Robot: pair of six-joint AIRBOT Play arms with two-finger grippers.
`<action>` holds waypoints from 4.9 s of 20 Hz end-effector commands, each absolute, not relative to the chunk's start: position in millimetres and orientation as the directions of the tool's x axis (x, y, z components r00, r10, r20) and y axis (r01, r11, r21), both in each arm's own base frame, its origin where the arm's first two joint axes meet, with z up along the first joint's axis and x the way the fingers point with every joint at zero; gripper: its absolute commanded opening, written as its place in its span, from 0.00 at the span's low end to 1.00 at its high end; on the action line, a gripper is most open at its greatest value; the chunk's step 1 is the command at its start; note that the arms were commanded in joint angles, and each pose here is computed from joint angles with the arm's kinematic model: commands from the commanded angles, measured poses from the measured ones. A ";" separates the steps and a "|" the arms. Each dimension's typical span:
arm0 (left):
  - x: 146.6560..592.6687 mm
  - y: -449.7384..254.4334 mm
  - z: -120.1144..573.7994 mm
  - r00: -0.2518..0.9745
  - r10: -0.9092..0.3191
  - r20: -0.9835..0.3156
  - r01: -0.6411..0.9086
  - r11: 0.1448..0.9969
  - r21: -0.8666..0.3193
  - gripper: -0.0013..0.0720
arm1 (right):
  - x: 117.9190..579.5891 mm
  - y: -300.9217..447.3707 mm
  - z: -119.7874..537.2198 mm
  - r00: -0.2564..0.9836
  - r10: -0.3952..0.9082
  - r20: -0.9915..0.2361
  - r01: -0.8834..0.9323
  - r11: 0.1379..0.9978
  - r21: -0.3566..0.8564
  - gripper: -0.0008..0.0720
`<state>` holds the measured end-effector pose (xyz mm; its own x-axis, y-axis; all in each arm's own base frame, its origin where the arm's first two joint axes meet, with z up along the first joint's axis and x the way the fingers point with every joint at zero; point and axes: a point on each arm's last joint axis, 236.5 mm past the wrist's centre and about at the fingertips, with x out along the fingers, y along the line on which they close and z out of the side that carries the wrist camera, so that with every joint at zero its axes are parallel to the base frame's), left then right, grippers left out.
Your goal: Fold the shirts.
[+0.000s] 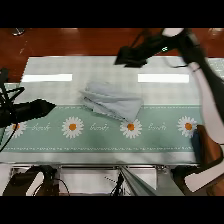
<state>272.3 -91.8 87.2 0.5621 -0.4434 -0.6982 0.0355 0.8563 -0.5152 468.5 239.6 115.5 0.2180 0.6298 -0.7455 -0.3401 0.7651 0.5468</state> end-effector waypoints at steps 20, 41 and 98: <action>264.4 -97.6 62.7 0.513 -0.469 -0.719 -0.001 0.837 -0.547 0.05 | 340.3 211.9 -83.8 0.286 0.650 -0.704 0.259 0.655 0.710 0.87; 259.8 -98.7 56.0 0.493 -0.474 -0.730 -0.009 0.836 -0.549 0.05 | 414.8 179.6 313.7 0.690 0.538 -0.484 -0.454 0.843 0.290 0.05; 309.5 -163.3 41.9 0.335 -0.268 -0.903 0.243 0.951 -0.192 0.05 | 321.6 38.7 12.1 0.270 -0.025 -0.962 0.011 1.000 -0.023 0.05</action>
